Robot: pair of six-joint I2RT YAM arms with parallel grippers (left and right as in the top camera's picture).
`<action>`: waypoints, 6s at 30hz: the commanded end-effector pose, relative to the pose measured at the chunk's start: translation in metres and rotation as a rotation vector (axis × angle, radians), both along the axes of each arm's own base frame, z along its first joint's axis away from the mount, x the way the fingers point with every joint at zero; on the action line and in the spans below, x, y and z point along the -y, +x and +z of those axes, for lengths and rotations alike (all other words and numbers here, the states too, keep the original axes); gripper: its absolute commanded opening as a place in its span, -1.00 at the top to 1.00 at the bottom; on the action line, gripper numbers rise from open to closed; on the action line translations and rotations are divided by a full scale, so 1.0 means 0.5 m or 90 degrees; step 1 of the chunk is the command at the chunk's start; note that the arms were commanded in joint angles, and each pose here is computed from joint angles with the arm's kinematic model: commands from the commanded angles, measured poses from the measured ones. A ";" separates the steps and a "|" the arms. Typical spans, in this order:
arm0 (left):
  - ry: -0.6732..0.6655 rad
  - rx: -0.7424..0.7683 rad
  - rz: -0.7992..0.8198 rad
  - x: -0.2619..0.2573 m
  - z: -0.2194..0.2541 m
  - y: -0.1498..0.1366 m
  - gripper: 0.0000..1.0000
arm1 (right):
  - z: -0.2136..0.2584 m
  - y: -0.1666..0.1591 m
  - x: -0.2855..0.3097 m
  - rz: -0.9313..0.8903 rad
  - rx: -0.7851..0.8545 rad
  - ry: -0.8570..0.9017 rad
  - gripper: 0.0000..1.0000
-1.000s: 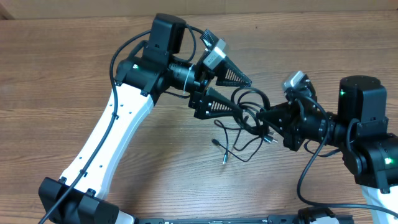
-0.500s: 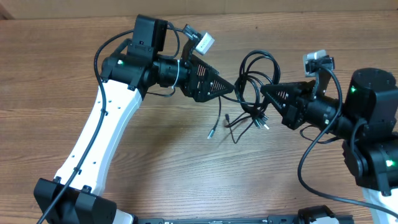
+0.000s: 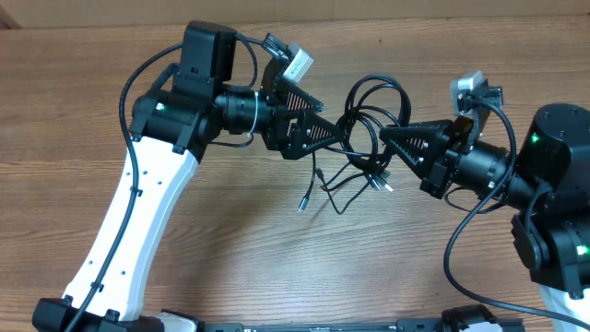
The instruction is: Untangle cables
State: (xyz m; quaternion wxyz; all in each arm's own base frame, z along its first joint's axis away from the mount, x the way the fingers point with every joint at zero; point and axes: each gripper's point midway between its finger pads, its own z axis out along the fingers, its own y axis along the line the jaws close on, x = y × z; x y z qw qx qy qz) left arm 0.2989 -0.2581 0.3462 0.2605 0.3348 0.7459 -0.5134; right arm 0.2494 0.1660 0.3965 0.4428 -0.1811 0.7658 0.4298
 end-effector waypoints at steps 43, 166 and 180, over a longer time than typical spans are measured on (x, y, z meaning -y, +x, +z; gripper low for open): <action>-0.067 0.051 -0.045 0.042 0.074 -0.025 0.92 | -0.049 0.027 -0.010 0.030 -0.041 -0.032 0.92; 0.042 0.187 0.036 -0.001 0.094 -0.075 0.50 | -0.011 -0.066 -0.059 0.235 -0.040 0.055 0.92; 0.025 0.181 0.014 0.004 0.100 -0.087 0.92 | -0.005 -0.064 -0.060 0.238 -0.026 0.055 0.92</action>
